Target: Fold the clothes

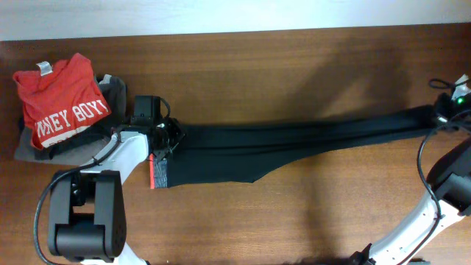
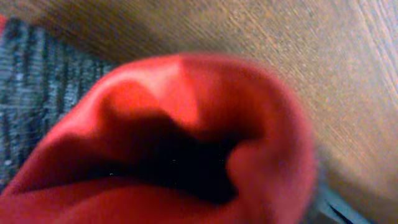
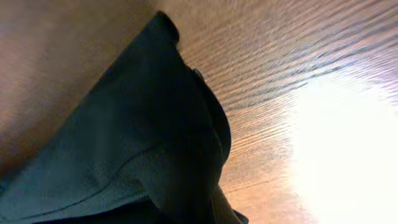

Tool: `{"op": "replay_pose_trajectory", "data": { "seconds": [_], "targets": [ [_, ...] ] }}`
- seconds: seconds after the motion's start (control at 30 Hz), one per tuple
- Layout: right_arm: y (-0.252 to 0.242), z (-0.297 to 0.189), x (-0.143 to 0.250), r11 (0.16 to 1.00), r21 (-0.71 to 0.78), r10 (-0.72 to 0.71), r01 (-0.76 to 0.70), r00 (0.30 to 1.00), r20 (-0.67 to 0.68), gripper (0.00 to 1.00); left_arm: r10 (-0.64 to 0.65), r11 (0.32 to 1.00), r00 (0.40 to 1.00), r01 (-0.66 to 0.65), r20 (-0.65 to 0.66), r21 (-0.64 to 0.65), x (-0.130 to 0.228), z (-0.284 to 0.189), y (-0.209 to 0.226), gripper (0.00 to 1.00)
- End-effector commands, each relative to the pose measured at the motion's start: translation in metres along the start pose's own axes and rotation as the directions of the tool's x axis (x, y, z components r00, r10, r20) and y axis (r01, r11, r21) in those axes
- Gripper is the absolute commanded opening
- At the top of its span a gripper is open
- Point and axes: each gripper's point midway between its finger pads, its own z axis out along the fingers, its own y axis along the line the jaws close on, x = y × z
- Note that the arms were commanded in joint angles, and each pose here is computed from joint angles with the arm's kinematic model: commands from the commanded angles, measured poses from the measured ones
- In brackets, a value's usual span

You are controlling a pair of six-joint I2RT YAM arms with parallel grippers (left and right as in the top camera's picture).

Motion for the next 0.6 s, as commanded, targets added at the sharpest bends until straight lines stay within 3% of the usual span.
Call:
{"op": "replay_pose_trajectory", "data": {
  "seconds": [0.0, 0.57],
  "targets": [
    [-0.018, -0.033, -0.015, 0.991, 0.129, 0.015, -0.027, 0.996, 0.092, 0.04, 0.012, 0.991, 0.999, -0.008, 0.032, -0.133, -0.005, 0.005, 0.036, 0.64],
    [-0.015, -0.032, -0.004, 0.992, 0.12, 0.021, -0.026, 0.999, 0.045, 0.04, 0.066, 0.997, 0.991, -0.06, 0.118, -0.057, -0.024, -0.006, 0.013, 0.66]
  ]
}}
